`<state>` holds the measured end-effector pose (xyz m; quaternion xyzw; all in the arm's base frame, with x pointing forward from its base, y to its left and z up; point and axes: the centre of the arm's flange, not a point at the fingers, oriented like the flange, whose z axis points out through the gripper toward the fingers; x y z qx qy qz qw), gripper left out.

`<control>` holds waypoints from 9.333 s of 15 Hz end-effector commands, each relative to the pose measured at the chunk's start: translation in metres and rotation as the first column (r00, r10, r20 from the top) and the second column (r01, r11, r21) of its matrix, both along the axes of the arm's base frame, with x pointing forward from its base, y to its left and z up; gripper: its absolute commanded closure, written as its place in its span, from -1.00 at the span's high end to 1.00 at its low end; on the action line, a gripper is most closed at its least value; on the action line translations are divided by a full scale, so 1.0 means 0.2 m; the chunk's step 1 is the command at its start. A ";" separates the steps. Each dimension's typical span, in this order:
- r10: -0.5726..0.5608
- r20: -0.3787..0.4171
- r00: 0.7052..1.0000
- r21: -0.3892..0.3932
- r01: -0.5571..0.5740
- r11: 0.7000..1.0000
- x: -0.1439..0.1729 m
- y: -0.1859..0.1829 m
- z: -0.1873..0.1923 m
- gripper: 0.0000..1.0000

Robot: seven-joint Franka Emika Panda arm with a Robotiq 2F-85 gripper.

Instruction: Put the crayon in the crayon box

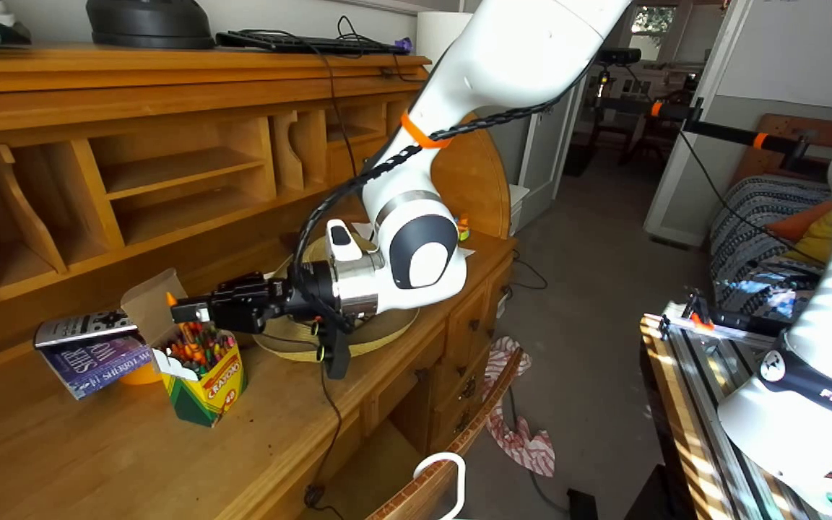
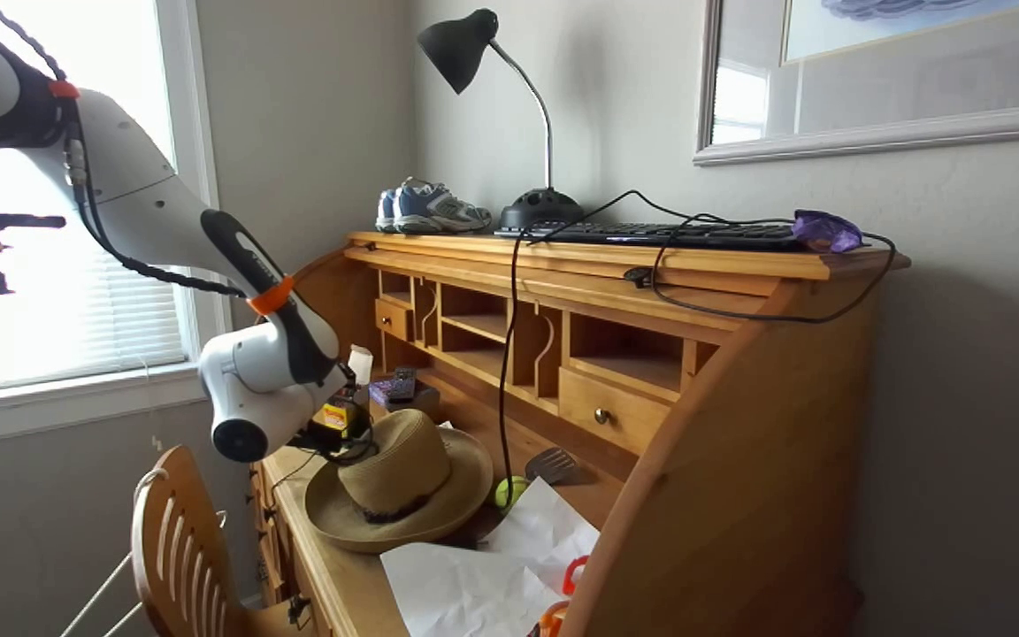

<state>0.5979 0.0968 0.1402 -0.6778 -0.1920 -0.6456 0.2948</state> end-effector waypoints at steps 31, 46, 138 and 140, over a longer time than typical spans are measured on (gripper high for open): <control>-0.023 -0.030 0.999 0.013 0.024 1.000 0.00 0.01 -0.12 -0.95; 0.005 -0.036 0.999 0.068 -0.002 0.998 -0.02 -0.01 -0.10 -0.95; -0.034 -0.198 0.980 -0.126 0.009 0.992 0.00 0.01 0.15 -1.00; -0.025 -0.219 0.975 -0.137 -0.005 0.991 -0.02 -0.01 0.14 -1.00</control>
